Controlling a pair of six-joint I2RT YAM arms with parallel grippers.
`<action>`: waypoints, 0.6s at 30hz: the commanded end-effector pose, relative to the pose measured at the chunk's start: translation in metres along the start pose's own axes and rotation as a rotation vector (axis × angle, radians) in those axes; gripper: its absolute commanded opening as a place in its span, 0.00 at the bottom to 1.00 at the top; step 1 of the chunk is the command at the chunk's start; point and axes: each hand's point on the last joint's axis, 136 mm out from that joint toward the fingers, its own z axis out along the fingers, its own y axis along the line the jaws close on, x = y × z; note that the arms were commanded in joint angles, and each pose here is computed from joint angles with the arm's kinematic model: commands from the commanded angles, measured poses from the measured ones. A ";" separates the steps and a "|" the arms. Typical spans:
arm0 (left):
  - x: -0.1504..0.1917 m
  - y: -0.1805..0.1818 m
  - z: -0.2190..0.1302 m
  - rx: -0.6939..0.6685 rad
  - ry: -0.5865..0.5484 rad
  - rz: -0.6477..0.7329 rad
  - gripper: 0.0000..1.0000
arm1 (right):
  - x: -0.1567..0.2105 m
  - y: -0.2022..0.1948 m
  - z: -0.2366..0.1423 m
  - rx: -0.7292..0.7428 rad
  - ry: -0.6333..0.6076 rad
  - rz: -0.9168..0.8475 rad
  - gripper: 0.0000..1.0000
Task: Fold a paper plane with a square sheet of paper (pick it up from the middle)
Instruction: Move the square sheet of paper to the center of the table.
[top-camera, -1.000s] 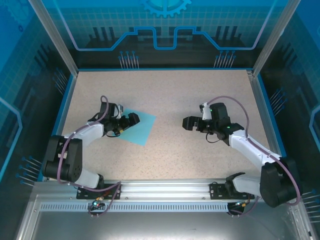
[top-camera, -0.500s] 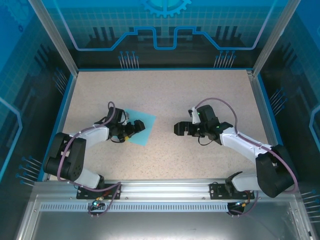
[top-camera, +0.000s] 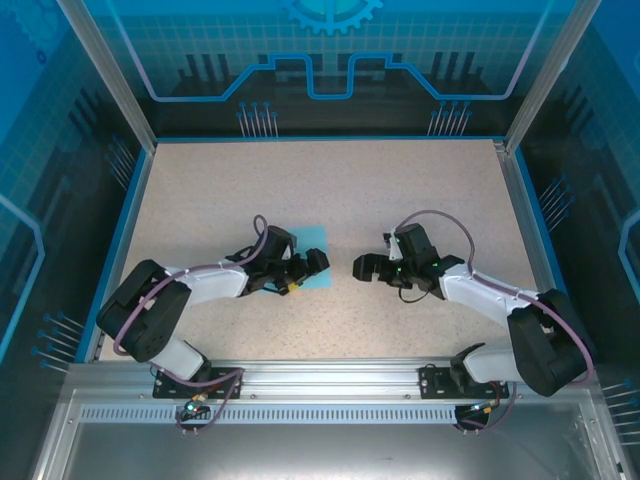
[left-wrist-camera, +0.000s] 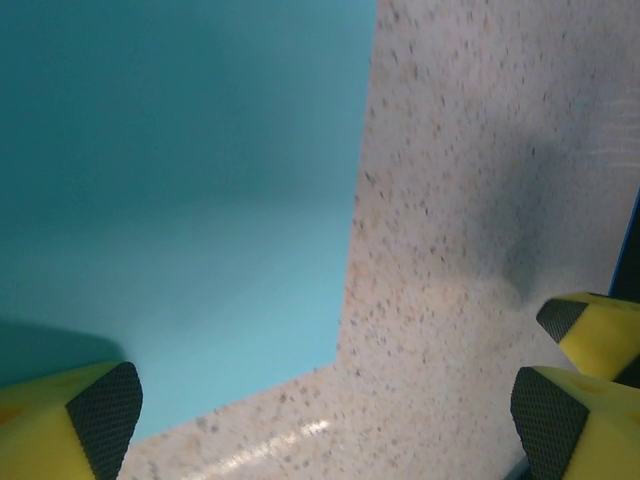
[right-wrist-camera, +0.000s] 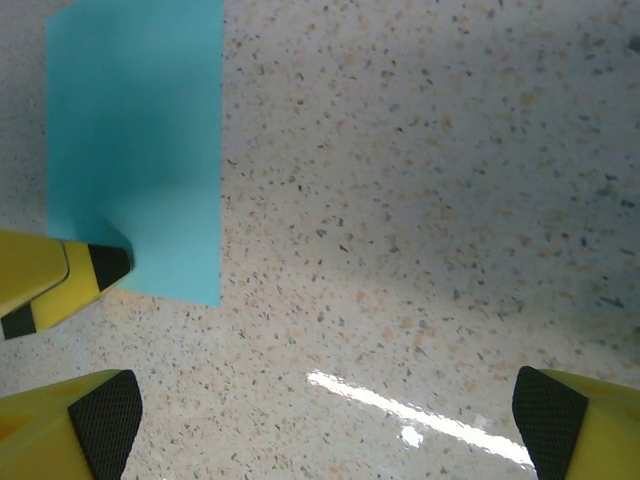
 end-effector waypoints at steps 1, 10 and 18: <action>-0.014 -0.009 -0.022 -0.039 -0.089 -0.016 0.98 | -0.002 0.016 -0.005 -0.032 -0.017 0.006 0.99; -0.062 0.056 -0.117 -0.193 -0.342 -0.077 0.98 | -0.017 0.095 0.044 -0.079 0.087 -0.098 0.90; -0.062 0.074 -0.162 -0.206 -0.454 -0.003 0.99 | -0.029 0.137 0.123 -0.043 0.212 -0.081 0.89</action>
